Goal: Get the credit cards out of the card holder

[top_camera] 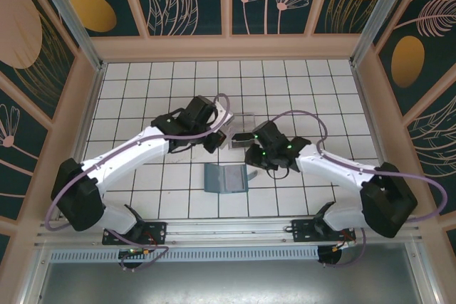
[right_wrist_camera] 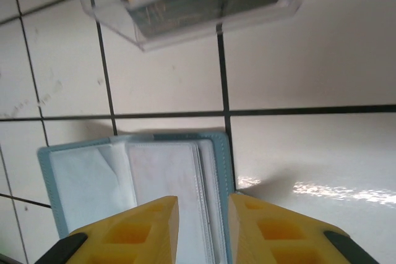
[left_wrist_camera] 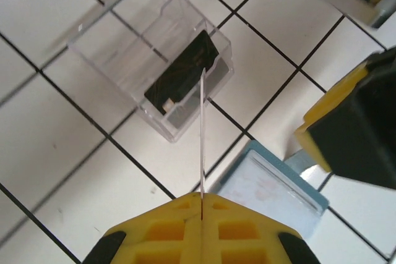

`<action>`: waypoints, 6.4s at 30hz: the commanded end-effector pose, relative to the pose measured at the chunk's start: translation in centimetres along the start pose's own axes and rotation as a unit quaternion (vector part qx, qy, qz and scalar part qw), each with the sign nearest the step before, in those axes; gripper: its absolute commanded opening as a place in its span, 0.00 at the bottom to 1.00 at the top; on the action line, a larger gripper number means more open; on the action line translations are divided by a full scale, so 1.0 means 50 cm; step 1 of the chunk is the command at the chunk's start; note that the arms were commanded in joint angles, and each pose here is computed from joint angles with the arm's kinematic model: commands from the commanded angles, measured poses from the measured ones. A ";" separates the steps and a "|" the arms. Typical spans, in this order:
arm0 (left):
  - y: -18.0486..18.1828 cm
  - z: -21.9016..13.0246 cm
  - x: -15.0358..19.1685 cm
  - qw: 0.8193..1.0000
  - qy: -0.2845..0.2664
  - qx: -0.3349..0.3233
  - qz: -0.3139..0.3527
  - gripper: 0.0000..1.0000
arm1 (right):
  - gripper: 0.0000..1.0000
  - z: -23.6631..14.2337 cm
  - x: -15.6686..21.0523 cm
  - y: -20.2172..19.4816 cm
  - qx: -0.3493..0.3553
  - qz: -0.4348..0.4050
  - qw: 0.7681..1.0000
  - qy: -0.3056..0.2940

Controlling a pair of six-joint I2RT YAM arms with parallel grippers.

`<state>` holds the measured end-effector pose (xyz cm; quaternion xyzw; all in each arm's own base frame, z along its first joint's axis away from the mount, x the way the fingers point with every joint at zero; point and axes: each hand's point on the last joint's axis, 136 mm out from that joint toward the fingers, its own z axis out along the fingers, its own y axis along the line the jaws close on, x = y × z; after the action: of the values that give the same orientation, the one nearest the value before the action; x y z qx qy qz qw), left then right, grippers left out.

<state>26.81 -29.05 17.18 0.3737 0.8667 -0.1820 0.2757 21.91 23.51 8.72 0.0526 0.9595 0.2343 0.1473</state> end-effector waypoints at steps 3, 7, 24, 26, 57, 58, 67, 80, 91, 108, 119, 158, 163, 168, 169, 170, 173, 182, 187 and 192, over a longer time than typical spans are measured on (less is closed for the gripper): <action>0.004 0.001 -0.036 0.988 0.016 0.000 0.151 0.00 | 0.29 -0.043 -0.031 -0.058 0.026 0.009 0.999 -0.036; 0.005 0.011 -0.057 0.974 0.039 0.008 0.222 0.00 | 0.28 -0.064 -0.045 -0.085 0.032 0.018 0.998 -0.053; 0.067 0.130 -0.123 0.938 0.151 0.066 0.304 0.00 | 0.29 -0.090 -0.043 -0.127 0.032 0.049 0.995 -0.075; 0.075 0.142 -0.129 0.937 0.156 0.073 0.304 0.00 | 0.29 -0.090 -0.040 -0.129 0.029 0.053 0.995 -0.076; 0.109 0.254 -0.087 0.928 0.181 0.104 0.309 0.00 | 0.29 -0.083 -0.031 -0.137 0.033 0.063 0.995 -0.063; 0.106 0.253 -0.082 0.927 0.184 0.111 0.308 0.00 | 0.29 -0.082 -0.031 -0.138 0.033 0.064 0.995 -0.063; 0.077 0.242 -0.042 0.920 0.212 0.161 0.288 0.00 | 0.29 -0.081 -0.032 -0.134 0.030 0.063 0.996 -0.062; 0.112 0.259 -0.060 0.923 0.219 0.113 0.294 0.11 | 0.29 -0.077 -0.036 -0.129 0.029 0.060 0.996 -0.058; 0.127 0.227 -0.132 0.933 0.171 0.065 0.310 0.31 | 0.29 -0.077 -0.046 -0.119 0.028 0.056 0.996 -0.059; 0.122 0.131 -0.248 0.988 -0.024 -0.028 0.148 0.32 | 0.33 -0.052 -0.032 -0.061 -0.004 0.017 1.000 -0.025; 0.139 0.033 -0.218 0.986 -0.110 -0.073 -0.104 0.33 | 0.35 -0.014 -0.014 -0.028 -0.007 -0.013 1.000 0.008; -0.025 0.114 0.050 0.941 0.029 -0.049 -0.334 0.31 | 0.38 0.059 0.054 -0.040 0.024 -0.058 0.995 0.077; -0.054 0.124 0.091 0.939 0.052 -0.045 -0.336 0.30 | 0.34 0.063 0.062 -0.054 0.034 -0.056 0.995 0.079; -0.071 0.124 0.120 0.938 0.064 -0.044 -0.338 0.30 | 0.26 0.065 0.073 -0.062 0.035 -0.053 0.994 0.084; -0.073 0.124 0.126 0.937 0.066 -0.044 -0.340 0.30 | 0.23 0.065 0.077 -0.063 0.035 -0.052 0.994 0.085; -0.074 0.124 0.132 0.937 0.067 -0.045 -0.341 0.30 | 0.21 0.065 0.079 -0.061 0.033 -0.051 0.994 0.085; -0.084 0.122 0.145 0.935 0.072 -0.042 -0.345 0.29 | 0.12 0.065 0.086 -0.053 0.024 -0.050 0.995 0.086; -0.131 0.132 0.193 0.933 0.098 -0.025 -0.346 0.32 | 0.02 0.067 0.109 -0.020 0.000 -0.045 0.995 0.089; -0.154 0.149 0.230 0.932 0.124 -0.029 -0.341 0.35 | 0.02 0.066 0.108 -0.016 -0.006 -0.032 0.996 0.081; -0.154 0.159 0.250 0.931 0.142 -0.047 -0.332 0.38 | 0.02 0.065 0.109 -0.014 -0.010 -0.026 0.996 0.079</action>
<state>16.93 -31.80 5.12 0.0797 0.9739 -0.1879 0.0997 17.95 24.89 3.80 0.0013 0.9708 0.2285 0.0737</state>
